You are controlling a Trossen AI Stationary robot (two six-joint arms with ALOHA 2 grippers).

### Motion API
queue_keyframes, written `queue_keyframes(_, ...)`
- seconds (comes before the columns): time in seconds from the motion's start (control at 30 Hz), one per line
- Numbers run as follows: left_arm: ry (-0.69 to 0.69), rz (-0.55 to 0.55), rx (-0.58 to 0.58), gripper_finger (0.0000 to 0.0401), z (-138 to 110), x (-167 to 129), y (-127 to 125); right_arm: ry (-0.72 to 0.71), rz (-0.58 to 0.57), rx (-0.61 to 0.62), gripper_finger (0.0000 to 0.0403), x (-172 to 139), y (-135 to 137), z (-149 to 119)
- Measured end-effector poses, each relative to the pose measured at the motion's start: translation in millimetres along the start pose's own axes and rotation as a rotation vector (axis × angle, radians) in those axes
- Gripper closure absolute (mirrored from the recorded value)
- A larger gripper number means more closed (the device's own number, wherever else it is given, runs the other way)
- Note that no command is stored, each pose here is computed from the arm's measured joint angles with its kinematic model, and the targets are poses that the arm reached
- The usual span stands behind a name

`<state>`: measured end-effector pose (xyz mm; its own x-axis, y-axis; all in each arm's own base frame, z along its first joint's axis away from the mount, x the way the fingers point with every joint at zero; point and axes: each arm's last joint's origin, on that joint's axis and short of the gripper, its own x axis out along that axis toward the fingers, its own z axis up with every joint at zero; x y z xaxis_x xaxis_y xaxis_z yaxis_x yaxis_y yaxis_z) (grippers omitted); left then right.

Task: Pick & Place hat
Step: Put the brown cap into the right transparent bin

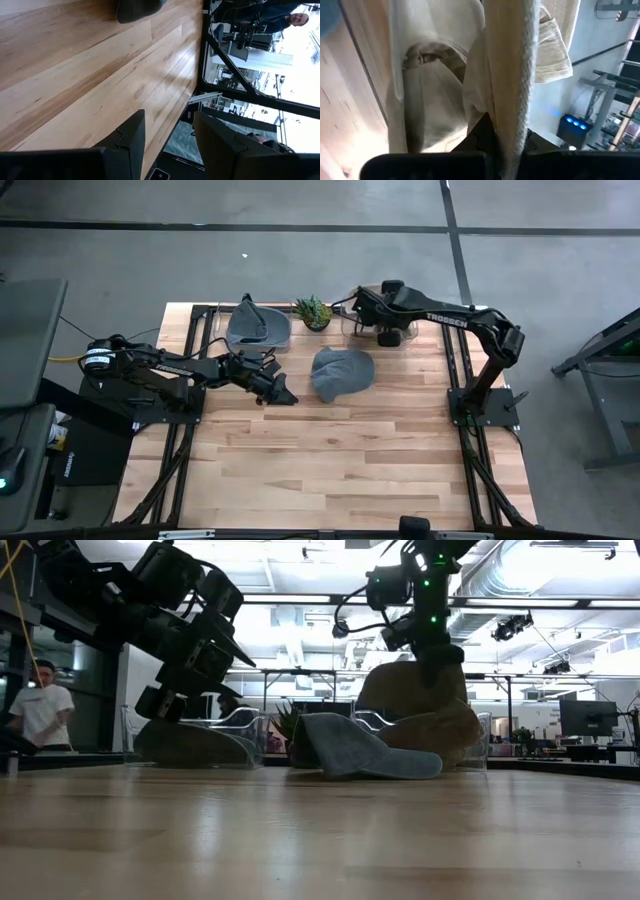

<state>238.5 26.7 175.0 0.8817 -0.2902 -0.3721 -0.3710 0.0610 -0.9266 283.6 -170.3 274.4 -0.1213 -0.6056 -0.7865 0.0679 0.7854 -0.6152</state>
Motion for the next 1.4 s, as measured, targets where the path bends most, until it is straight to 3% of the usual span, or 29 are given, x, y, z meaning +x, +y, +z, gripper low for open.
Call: queue_keyframes(1.4,-0.008,0.001,-0.01,0.0254,0.2,-0.1,0.0,-0.08,0.181,0.024,0.0395,12.5,-11.6,-4.7)
